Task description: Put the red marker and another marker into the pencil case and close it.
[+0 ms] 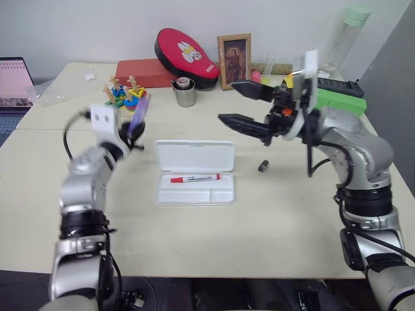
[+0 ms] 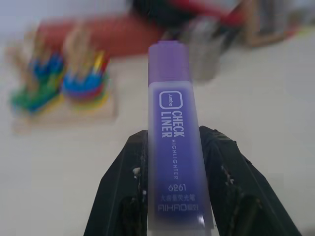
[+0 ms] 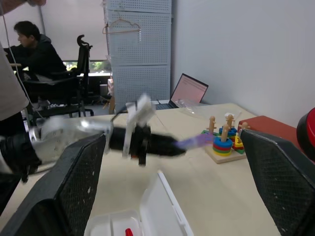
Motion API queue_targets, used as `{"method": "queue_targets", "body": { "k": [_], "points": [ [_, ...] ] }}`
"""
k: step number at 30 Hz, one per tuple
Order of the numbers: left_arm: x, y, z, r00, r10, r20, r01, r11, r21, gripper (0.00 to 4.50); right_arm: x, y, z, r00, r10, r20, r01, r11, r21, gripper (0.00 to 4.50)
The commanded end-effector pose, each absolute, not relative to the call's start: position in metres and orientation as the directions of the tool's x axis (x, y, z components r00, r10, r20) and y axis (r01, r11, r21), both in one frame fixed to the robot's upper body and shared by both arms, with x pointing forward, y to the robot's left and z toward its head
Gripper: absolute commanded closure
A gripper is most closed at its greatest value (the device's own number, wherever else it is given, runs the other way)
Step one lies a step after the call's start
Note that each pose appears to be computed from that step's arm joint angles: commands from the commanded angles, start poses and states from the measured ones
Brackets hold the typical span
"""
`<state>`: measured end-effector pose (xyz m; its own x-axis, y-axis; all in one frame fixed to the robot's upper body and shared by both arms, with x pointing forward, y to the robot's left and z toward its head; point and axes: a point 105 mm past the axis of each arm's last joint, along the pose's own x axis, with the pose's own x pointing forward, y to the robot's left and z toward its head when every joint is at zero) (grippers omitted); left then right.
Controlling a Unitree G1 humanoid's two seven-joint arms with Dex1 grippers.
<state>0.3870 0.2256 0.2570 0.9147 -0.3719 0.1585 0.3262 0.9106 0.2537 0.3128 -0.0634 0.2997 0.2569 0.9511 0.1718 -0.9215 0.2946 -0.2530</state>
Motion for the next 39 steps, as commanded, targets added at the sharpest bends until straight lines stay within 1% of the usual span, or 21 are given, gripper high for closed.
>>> {"method": "queue_targets", "body": {
  "k": [1,2,4,7,10,12,13,17,20,24,34,39],
  "points": [
    [0.337,0.149,0.294,0.629,-0.774,0.066,0.636,0.562,0.529,3.29,0.296,-0.089,0.318,0.229,0.954,0.195,-0.908,0.282,-0.311,0.0],
    [0.326,0.138,0.284,0.56,-0.828,-0.025,0.702,0.457,0.546,3.29,0.293,-0.092,0.315,0.23,0.958,0.174,-0.909,0.275,-0.315,0.0],
    [0.309,0.126,0.263,0.443,-0.876,-0.188,0.785,0.278,0.554,3.29,0.29,-0.095,0.307,0.237,0.963,0.13,-0.91,0.267,-0.318,0.0],
    [0.291,0.124,0.226,0.298,-0.867,-0.4,0.872,0.076,0.484,3.29,0.286,-0.095,0.292,0.256,0.964,0.069,-0.912,0.265,-0.314,0.0],
    [0.288,0.139,0.191,0.223,-0.793,-0.566,0.91,-0.038,0.412,3.29,0.283,-0.094,0.279,0.281,0.959,0.026,-0.91,0.275,-0.309,0.0],
    [0.291,0.154,0.173,0.212,-0.724,-0.656,0.917,-0.085,0.39,3.29,0.282,-0.094,0.272,0.305,0.952,0.002,-0.906,0.291,-0.307,0.0],
    [0.292,0.158,0.169,0.211,-0.703,-0.679,0.916,-0.1,0.388,3.29,0.282,-0.094,0.27,0.313,0.95,-0.005,-0.905,0.296,-0.306,0.0],
    [0.296,0.167,0.164,0.206,-0.674,-0.709,0.92,-0.113,0.374,3.29,0.28,-0.096,0.261,0.344,0.938,-0.035,-0.899,0.318,-0.302,0.0],
    [0.3,0.177,0.159,0.231,-0.633,-0.739,0.921,-0.104,0.377,3.29,0.278,-0.097,0.257,0.353,0.934,-0.049,-0.899,0.324,-0.296,0.0],
    [0.303,0.18,0.153,0.245,-0.617,-0.748,0.925,-0.082,0.371,3.29,0.278,-0.096,0.253,0.358,0.932,-0.057,-0.9,0.328,-0.287,0.0],
    [0.298,0.173,0.142,0.24,-0.625,-0.743,0.948,-0.014,0.319,3.29,0.281,-0.094,0.25,0.357,0.932,-0.064,-0.903,0.326,-0.281,0.0],
    [0.299,0.17,0.14,0.255,-0.632,-0.732,0.947,0.009,0.322,3.29,0.282,-0.093,0.25,0.353,0.933,-0.063,-0.905,0.323,-0.278,0.0]
  ]
}}
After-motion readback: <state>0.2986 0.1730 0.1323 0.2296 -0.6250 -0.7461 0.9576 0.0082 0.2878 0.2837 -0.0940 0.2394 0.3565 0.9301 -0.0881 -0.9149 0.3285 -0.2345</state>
